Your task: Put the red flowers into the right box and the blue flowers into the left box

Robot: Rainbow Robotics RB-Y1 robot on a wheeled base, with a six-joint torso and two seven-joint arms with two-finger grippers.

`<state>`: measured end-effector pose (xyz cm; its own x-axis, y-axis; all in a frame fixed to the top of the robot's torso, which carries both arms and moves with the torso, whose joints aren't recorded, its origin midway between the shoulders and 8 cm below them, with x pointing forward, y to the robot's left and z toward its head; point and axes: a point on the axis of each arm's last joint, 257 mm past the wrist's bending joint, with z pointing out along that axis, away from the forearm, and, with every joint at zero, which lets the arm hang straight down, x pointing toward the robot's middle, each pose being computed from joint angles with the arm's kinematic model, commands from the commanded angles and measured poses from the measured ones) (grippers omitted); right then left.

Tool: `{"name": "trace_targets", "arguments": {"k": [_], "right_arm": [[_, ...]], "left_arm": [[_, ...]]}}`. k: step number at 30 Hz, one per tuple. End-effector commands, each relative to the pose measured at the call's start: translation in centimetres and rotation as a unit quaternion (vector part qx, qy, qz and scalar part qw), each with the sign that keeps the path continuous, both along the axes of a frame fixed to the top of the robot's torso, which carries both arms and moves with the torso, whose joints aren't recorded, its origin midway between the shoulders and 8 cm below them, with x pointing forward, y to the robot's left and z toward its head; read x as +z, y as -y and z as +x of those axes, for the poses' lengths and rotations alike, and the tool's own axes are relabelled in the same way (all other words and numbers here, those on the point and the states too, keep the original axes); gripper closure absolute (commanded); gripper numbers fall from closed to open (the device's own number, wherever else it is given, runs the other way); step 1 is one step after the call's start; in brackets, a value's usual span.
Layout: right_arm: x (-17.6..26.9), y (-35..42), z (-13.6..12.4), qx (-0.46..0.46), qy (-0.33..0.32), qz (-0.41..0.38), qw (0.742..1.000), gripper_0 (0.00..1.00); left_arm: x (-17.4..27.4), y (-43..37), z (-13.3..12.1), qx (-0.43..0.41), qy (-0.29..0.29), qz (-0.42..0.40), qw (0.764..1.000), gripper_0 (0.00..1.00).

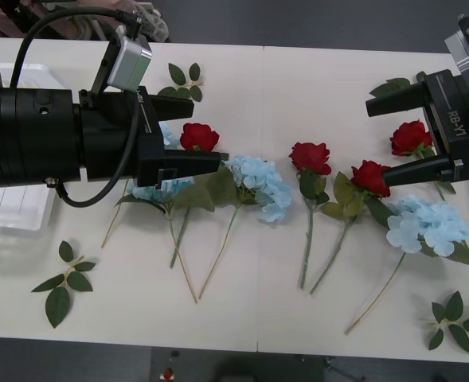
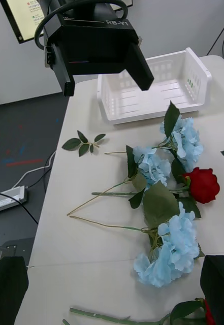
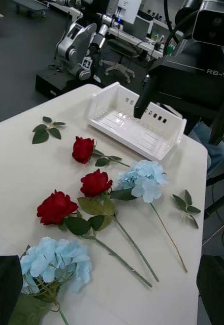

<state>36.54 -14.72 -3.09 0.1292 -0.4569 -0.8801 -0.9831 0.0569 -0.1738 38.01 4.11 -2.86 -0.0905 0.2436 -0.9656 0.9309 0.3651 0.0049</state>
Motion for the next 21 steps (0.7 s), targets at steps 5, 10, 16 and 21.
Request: {"name": "trace_targets", "arguments": {"k": [5,10,16,21], "right_arm": [[-3.8,2.5,0.9,-0.037,-0.065,-0.023,0.997,0.00],[-4.8,6.6,2.0,-0.167,-0.246,-0.098,0.950,0.00],[-5.4,12.3,3.5,-0.392,-0.413,-0.179,0.802,0.00],[-6.2,17.5,7.5,-0.554,-0.405,-0.200,0.699,0.00]], "left_arm": [[1.3,-1.2,-0.1,0.026,-0.081,-0.057,0.995,0.00],[3.1,-8.5,2.7,0.066,-0.148,-0.051,0.985,0.00],[-1.1,-20.6,5.8,0.132,-0.236,-0.006,0.963,0.00],[-8.2,-26.9,7.7,0.199,-0.245,0.088,0.945,0.00]]}}
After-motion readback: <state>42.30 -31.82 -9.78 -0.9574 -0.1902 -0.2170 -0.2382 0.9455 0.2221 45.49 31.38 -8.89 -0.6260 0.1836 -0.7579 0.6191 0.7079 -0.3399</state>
